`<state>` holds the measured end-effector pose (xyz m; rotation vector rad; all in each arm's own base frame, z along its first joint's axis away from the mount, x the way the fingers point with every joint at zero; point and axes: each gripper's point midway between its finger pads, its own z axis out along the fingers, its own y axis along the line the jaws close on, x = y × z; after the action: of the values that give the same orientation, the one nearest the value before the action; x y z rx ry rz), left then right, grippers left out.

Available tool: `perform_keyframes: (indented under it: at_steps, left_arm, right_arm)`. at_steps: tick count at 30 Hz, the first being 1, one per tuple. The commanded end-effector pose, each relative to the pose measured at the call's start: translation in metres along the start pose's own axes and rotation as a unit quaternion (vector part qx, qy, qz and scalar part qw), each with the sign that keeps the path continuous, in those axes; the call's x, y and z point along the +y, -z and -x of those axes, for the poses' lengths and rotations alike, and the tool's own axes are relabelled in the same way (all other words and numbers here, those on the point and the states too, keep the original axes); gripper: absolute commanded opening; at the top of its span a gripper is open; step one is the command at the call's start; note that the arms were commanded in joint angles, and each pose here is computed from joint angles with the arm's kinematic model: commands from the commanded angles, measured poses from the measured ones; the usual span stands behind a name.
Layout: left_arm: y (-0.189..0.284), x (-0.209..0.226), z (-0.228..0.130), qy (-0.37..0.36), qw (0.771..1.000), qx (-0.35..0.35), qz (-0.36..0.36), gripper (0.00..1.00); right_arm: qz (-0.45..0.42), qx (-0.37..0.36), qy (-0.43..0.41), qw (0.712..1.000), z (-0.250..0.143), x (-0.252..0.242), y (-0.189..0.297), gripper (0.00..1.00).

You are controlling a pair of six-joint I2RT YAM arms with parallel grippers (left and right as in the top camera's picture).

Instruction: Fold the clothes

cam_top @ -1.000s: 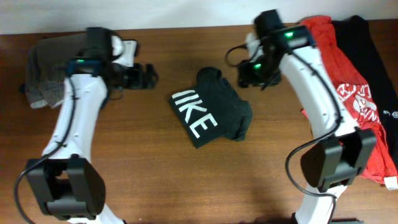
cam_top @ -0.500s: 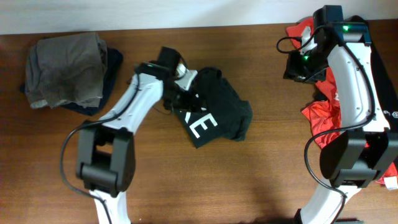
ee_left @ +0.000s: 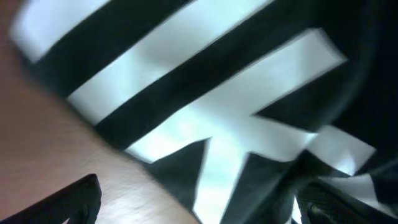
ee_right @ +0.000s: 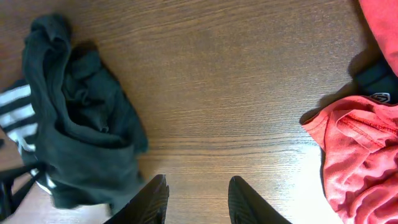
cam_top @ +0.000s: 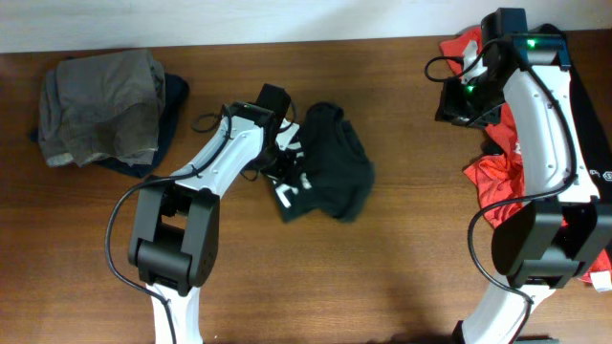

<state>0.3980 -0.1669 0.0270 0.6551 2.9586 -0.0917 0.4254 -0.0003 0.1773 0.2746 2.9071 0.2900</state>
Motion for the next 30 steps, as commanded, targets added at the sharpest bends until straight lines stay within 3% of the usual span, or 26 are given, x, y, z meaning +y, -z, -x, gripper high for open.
perform_keyframes:
  at_steps: [1, 5, 6, 11, 17, 25, 30]
  left_arm:
    - [-0.009, 0.049, 0.003, -0.027, 0.990, 0.006, 0.137, 0.99]
    - [-0.023, 0.054, 0.018, -0.083, 0.986, -0.009, 0.146, 0.99]
    - [-0.029, 0.069, 0.024, -0.101, 0.978, -0.011, 0.182, 0.99]
    - [-0.025, 0.127, 0.032, -0.062, 0.954, -0.019, 0.292, 0.99]
    - [0.008, 0.147, 0.035, -0.040, 0.955, -0.016, 0.292, 0.99]
    - [0.086, 0.071, 0.075, -0.081, 0.977, -0.097, 0.170, 0.99]
    - [0.114, -0.003, 0.107, -0.032, 0.980, -0.193, -0.028, 0.99]
  right_arm:
    - [0.004, -0.012, 0.002, 1.000, 0.004, 0.003, 0.008, 0.37]
    - [0.004, -0.012, 0.004, 1.000, 0.004, 0.003, 0.008, 0.37]
    - [0.000, -0.013, 0.004, 1.000, 0.004, 0.001, 0.008, 0.37]
    - [-0.011, -0.014, 0.004, 1.000, 0.004, -0.003, 0.008, 0.38]
    - [-0.023, -0.021, 0.004, 1.000, 0.008, -0.007, 0.008, 0.45]
    - [-0.021, -0.033, 0.005, 0.999, 0.014, -0.007, 0.009, 0.49]
    - [-0.021, -0.038, 0.000, 0.999, 0.016, -0.011, 0.010, 0.49]
